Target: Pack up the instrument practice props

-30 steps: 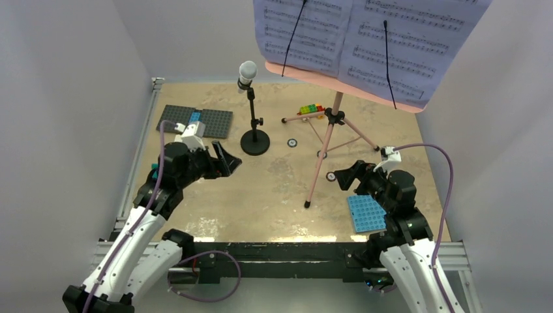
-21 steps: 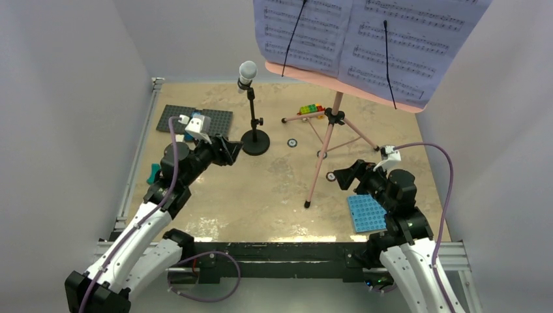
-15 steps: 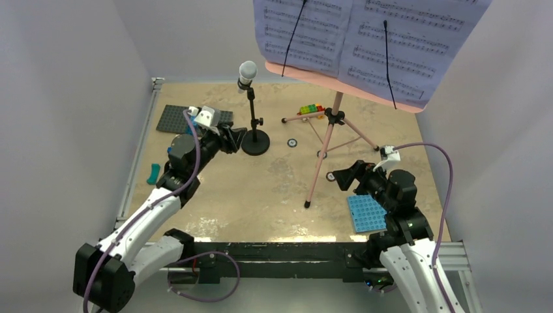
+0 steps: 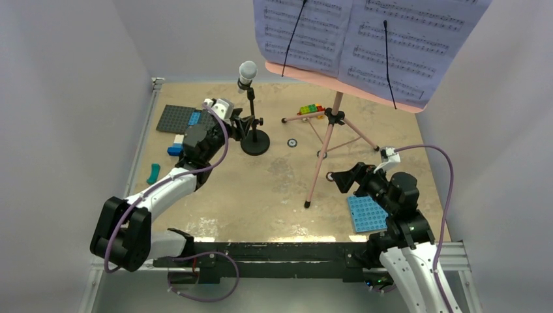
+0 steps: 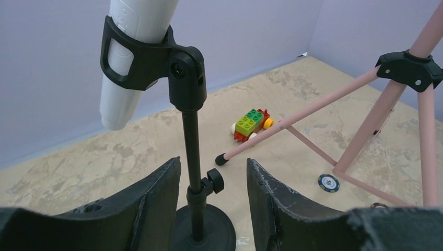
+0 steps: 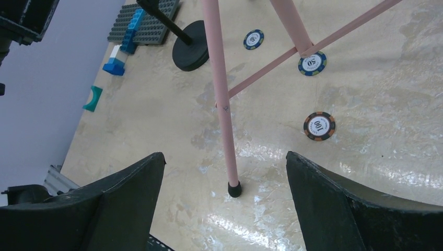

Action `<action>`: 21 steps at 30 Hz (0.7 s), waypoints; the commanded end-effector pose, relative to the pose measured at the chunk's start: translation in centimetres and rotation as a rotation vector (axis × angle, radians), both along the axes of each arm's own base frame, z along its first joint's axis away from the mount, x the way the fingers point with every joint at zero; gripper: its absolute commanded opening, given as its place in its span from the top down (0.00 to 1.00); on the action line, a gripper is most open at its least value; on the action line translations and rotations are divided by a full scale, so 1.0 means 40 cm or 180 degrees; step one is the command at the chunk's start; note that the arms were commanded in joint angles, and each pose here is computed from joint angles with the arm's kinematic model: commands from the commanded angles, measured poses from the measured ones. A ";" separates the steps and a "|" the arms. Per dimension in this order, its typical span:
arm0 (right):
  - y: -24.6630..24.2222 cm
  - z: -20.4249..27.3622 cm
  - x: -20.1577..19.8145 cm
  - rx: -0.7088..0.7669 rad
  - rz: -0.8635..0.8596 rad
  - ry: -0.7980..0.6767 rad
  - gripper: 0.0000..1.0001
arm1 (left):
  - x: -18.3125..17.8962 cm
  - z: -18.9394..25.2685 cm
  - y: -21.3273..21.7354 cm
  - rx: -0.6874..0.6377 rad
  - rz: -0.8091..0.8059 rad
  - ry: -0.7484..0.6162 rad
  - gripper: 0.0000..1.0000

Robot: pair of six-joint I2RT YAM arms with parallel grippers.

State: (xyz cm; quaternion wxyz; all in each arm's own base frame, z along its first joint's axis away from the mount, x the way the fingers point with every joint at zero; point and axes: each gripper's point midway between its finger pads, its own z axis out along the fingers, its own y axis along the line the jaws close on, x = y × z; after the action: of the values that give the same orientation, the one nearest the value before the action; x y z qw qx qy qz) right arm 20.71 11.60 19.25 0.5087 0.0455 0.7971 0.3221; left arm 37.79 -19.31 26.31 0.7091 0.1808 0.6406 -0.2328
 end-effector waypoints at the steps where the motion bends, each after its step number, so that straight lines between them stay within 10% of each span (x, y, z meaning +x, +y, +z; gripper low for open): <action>1: 0.009 0.057 -0.006 0.0074 0.0072 -0.0191 0.09 | 0.026 0.099 -0.023 -0.0100 -0.0131 -0.0409 0.47; 21: 0.010 0.051 -0.004 0.0069 0.0071 -0.0170 0.09 | 0.141 0.033 -0.019 0.0066 0.0186 -0.0183 0.56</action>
State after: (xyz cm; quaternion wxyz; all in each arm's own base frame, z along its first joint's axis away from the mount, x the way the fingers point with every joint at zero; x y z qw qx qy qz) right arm 20.60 11.63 19.36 0.5100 0.0440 0.7957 0.3237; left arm 42.55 -20.45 26.28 0.7146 0.1796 0.6407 -0.2159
